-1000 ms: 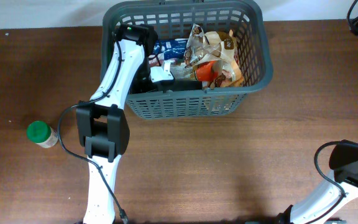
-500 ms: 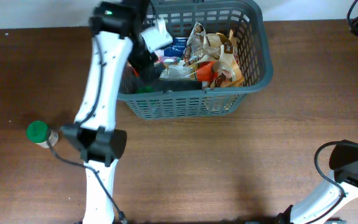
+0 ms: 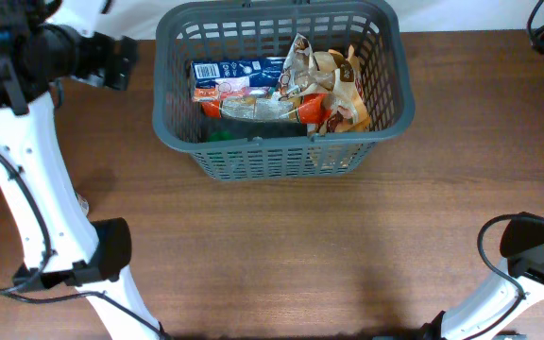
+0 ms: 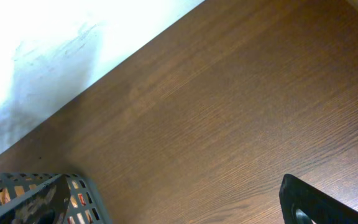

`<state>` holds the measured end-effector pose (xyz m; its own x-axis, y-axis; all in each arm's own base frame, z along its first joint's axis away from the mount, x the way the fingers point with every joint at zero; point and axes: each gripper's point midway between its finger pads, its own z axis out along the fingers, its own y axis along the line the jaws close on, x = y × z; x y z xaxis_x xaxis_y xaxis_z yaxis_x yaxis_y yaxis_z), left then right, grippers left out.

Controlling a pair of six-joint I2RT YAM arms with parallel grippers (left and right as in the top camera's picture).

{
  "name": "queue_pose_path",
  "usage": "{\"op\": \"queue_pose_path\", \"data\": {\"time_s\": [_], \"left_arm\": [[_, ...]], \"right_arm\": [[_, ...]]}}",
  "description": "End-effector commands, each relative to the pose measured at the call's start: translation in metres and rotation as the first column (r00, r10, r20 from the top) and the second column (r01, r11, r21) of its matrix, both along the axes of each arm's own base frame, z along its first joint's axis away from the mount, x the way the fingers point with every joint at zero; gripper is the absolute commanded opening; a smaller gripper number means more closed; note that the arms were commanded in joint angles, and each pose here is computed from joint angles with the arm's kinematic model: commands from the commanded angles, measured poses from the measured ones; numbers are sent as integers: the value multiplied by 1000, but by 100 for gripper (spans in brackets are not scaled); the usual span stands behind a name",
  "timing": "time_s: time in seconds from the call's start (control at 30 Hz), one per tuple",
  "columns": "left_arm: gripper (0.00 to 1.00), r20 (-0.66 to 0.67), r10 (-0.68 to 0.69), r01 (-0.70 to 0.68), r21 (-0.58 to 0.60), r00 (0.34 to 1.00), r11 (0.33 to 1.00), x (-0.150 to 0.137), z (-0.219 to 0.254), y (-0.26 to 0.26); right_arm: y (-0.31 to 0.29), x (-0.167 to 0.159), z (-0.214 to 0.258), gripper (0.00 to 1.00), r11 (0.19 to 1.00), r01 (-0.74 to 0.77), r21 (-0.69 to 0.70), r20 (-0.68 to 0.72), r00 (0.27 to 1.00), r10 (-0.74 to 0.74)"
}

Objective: Pack container
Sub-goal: 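Withdraw the left gripper and move it to the second green jar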

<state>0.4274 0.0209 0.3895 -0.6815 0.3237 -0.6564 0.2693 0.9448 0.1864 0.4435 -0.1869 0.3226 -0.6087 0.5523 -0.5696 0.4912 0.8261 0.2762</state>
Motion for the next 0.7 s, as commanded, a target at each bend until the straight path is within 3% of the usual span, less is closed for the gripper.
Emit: {"op": "queue_pose_path", "data": {"time_s": [0.0,0.17,0.3,0.47,0.67], "left_arm": [[99,-94,394,-400,-53,914,915,-1,-27,69],[99,-299,505,-562,-146,809,814,-15,-78,115],[98,-514,530,-666,-115,675,737,-43,-142,148],[91,-744,469,-748,-62,476,661,-91,-216,155],[91,-778,522,-757,93,350,647,-119,-249,171]], "right_arm": [[0,1,-2,99,1000,-5,7,-3,1000,5],[0,1,-2,99,1000,-4,7,-3,1000,5],[0,1,-2,99,1000,-5,7,-3,1000,5],[0,1,-2,99,1000,-4,7,-3,1000,5],[0,1,-2,99,1000,-4,7,-3,1000,5]]}}
